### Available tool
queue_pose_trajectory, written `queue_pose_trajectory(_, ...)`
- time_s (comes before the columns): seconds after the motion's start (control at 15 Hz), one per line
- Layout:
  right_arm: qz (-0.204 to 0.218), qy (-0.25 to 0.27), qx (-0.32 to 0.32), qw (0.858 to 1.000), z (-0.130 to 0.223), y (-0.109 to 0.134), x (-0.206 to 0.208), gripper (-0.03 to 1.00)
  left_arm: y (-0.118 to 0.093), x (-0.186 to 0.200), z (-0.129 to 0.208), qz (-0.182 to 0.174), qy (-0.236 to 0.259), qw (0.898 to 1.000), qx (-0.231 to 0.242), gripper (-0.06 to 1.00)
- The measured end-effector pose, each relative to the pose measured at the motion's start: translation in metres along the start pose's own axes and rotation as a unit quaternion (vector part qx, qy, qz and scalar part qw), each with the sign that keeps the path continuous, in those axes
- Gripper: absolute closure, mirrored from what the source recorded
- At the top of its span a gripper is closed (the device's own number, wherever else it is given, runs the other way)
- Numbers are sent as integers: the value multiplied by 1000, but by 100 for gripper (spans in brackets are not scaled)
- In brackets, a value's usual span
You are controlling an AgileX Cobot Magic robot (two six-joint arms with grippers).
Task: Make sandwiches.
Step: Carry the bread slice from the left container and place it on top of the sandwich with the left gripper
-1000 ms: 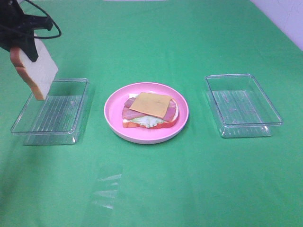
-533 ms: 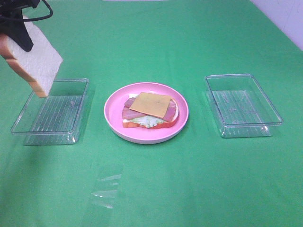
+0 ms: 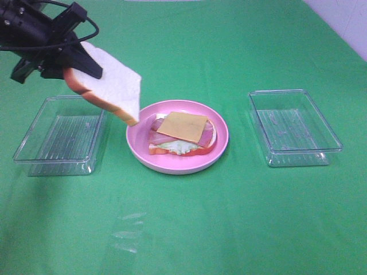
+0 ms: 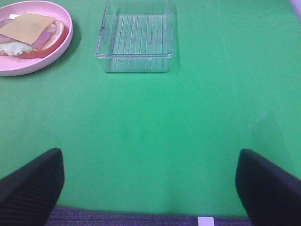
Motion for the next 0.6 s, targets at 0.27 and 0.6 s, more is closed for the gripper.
queue_pose_trajectory(0.27, 0, 0, 0, 1000, 0, 0, 0, 3, -33, -68, 1, 76, -20, 997, -15, 76)
queue_pose_trajectory(0.6, 0, 0, 0, 1000, 0, 0, 0, 3, -35, -127, 14, 54, -21, 998, 6, 76)
Point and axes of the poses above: a point on each arm's last joint axis where the gripper is mounted, x pointing back along that axis away from the gripper, y along the wrist's bending axis when the last joint is at zero, z = x × y, the point moved 3 cm from there along -x, pointing out along that axis toward the gripper, and after that the axes turned 13 degrees about -x, right-handed, at the moved point
